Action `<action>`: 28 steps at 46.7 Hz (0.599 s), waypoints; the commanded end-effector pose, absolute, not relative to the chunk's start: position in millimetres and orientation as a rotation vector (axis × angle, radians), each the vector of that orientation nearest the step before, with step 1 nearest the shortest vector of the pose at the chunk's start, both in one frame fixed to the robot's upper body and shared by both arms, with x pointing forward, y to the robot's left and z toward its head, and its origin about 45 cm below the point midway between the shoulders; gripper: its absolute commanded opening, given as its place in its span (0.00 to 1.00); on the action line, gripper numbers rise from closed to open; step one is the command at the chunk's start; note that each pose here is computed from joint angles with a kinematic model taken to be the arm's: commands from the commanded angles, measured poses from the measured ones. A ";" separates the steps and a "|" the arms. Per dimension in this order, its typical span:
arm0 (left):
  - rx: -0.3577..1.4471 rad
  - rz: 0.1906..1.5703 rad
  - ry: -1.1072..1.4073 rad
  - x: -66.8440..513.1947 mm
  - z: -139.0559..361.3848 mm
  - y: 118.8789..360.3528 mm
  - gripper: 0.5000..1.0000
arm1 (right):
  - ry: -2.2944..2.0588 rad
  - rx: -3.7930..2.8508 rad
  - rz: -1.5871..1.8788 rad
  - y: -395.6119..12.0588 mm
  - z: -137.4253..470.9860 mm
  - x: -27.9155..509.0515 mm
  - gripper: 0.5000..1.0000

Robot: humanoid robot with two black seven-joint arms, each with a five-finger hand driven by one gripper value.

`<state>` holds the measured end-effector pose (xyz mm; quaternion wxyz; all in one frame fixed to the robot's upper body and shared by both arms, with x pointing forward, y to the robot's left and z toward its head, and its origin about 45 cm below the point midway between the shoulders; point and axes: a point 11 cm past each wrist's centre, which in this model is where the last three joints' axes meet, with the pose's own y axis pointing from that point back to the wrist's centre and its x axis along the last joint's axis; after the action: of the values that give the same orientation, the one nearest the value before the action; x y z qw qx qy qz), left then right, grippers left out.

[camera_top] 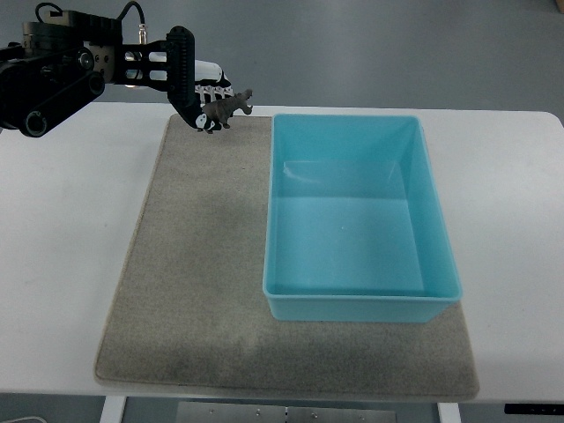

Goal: Place brown hippo in blue box with left hand
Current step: 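Lift the hippo with the left hand and carry it over the blue box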

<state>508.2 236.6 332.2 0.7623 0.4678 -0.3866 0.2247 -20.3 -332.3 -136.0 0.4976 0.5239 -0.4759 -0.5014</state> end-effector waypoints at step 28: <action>0.813 0.312 -0.980 476.1 369.0 147.8 0.00 | -1.153 1.267 -1.213 -332.5 -136.0 -20.3 0.87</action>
<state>482.5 157.1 369.3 0.7876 0.3879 -0.4520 0.1576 -20.4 -332.3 -136.0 0.4978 0.5238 -0.4759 -0.5014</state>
